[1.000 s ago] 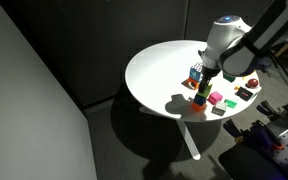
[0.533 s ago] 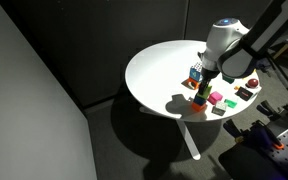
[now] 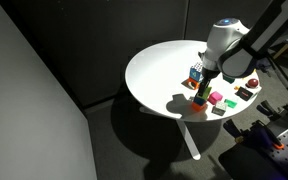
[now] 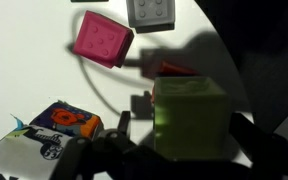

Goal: Put the light green block on the blue block

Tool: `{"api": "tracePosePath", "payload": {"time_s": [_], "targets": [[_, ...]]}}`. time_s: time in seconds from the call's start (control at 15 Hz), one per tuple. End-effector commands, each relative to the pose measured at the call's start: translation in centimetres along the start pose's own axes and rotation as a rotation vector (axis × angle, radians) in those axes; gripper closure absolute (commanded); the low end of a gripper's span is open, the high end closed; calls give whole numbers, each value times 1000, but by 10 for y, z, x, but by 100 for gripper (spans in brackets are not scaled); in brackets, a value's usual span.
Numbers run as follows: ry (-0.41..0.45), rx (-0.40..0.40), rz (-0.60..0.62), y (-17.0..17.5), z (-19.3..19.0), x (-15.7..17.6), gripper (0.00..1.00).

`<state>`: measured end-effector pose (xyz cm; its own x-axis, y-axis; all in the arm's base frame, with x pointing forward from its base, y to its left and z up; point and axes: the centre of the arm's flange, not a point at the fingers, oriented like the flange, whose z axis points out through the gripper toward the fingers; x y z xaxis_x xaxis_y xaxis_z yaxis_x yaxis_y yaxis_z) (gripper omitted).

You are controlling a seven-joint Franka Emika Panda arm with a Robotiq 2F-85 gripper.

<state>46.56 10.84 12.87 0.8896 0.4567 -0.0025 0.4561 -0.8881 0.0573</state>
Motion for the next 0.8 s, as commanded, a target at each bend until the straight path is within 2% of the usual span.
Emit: {"api": "tracePosePath", "payload": {"time_s": [0.0,0.73], "targets": [[14,4,25,7,-11,-4,0],[55,81,98,10,-32,-2,0]]}}
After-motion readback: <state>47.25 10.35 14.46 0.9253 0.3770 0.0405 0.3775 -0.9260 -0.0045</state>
